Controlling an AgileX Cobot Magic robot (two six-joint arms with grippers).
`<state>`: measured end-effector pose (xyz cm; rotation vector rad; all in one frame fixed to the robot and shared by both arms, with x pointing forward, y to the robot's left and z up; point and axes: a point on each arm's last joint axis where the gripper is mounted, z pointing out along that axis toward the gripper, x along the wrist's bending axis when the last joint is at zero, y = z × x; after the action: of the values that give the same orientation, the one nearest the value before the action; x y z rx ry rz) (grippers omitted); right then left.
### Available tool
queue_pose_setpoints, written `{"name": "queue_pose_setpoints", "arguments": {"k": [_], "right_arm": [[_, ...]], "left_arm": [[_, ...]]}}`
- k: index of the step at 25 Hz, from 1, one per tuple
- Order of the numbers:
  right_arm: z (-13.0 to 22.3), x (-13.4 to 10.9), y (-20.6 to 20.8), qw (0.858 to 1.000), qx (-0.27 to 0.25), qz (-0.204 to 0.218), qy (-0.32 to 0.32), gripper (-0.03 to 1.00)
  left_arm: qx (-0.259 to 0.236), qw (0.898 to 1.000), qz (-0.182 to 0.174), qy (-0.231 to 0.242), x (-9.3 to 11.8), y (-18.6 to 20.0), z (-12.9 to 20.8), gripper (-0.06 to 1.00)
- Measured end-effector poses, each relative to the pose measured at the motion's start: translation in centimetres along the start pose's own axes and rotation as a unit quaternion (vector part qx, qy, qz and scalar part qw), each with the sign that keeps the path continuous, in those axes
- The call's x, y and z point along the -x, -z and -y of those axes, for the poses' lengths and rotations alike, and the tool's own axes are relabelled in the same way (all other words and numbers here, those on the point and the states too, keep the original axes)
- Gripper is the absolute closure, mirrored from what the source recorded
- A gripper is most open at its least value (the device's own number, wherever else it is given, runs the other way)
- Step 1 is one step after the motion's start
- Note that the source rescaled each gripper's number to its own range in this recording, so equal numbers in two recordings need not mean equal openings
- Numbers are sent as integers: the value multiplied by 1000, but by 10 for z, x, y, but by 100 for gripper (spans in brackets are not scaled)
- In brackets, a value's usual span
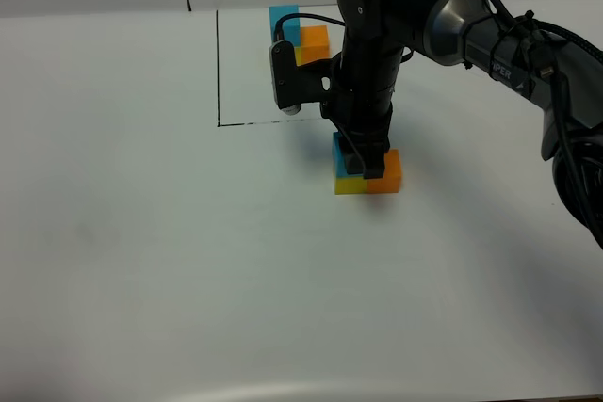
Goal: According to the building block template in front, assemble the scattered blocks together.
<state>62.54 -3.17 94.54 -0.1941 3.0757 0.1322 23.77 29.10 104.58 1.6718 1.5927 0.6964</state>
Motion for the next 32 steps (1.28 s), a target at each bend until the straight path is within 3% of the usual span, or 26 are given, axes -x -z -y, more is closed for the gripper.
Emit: {"name": "queue_pose_setpoints", "arguments": {"k": [17,19,22,25,28,32], "right_arm": [[0,0,-1,1000,1,-1,-28,93],[0,0,-1,999,1,-1,-33,78],[1,0,4,999,-1,7,-47,40],[2,0,22,998,-4,26,-61,9],[6,-2,49,994,-3,55,-98,-2],[30,-2,85,976,8,89,-200,-3]], "left_arm": [[0,1000,0,0,0,0,0,54],[0,1000,0,0,0,0,0,54],[0,1000,0,0,0,0,0,54],[0,1000,0,0,0,0,0,54],[0,1000,0,0,0,0,0,54],[0,1000,0,0,0,0,0,54]]}}
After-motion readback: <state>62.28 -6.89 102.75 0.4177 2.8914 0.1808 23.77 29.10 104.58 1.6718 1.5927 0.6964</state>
